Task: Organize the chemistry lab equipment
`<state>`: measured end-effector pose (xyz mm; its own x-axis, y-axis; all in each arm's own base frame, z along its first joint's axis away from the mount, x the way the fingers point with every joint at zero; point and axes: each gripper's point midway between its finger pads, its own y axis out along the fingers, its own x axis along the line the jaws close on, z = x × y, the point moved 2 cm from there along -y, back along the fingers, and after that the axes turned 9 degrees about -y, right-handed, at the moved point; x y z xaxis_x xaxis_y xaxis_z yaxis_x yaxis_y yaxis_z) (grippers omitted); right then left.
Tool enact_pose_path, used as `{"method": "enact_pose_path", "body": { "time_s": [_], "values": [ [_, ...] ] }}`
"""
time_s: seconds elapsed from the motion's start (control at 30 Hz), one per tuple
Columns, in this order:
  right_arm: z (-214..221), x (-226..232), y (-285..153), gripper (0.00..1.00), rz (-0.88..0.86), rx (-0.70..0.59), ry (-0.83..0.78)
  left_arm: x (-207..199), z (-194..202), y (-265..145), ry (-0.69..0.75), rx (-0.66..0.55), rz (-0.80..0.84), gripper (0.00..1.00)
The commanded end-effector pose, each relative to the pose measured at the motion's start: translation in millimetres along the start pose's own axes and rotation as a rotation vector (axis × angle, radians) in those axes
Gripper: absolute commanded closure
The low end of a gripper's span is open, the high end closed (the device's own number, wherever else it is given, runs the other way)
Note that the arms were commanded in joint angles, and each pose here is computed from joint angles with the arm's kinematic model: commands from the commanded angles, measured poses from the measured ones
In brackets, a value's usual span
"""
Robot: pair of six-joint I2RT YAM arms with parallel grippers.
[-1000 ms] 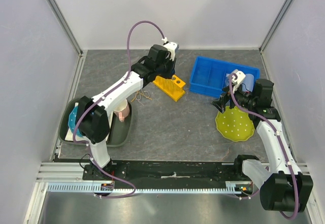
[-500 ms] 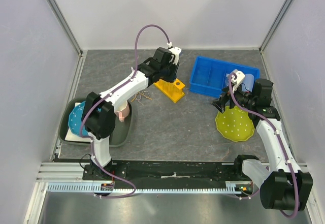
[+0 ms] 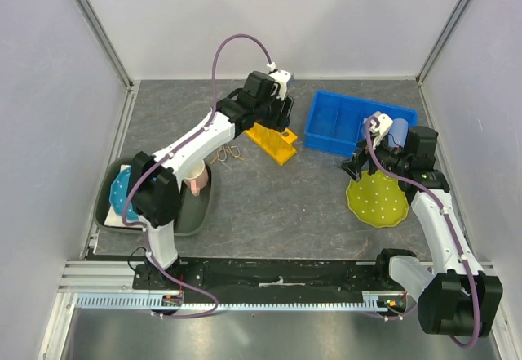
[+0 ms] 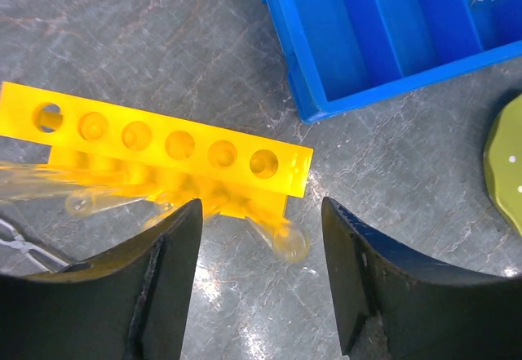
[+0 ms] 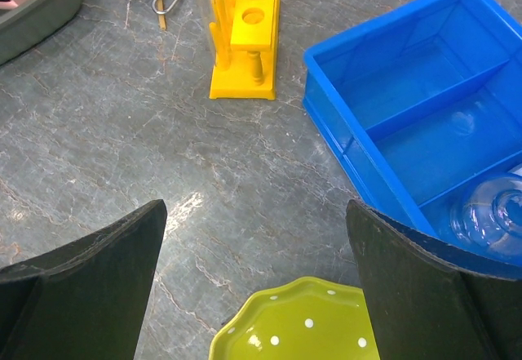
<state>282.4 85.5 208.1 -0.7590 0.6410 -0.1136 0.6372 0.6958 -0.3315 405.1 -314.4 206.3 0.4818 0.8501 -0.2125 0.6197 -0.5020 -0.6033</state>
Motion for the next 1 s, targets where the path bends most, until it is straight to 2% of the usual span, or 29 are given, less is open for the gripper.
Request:
{"method": "enact_pose_path", "body": {
  "time_s": [0.0, 0.3, 0.4, 0.57, 0.8, 0.97],
  "values": [
    [2.5, -1.8, 0.4, 0.02, 0.004, 0.006, -0.017, -14.7, -58.2, -64.7, 0.005, -0.19, 0.031, 0.32],
    [4.1, -3.1, 0.0, 0.02, 0.011, 0.012, -0.021, 8.0, -54.5, -116.2, -0.052, -0.281, -0.014, 0.25],
    [4.7, -3.5, 0.3, 0.02, 0.013, 0.014, -0.027, 20.0, -34.4, -121.8, -0.098, -0.283, -0.026, 0.22],
    [7.1, -4.9, 0.5, 0.02, 0.02, 0.023, -0.028, 40.1, -15.9, -140.4, -0.184, -0.323, -0.043, 0.12],
    [9.6, -6.1, 1.7, 0.02, 0.021, 0.031, -0.025, 70.2, 27.6, -134.4, -0.26, -0.258, -0.107, 0.1],
    [11.2, -6.5, 1.9, 0.02, 0.022, 0.037, -0.022, 83.7, 43.8, -125.5, -0.302, -0.209, -0.118, 0.1]
  ]
}}
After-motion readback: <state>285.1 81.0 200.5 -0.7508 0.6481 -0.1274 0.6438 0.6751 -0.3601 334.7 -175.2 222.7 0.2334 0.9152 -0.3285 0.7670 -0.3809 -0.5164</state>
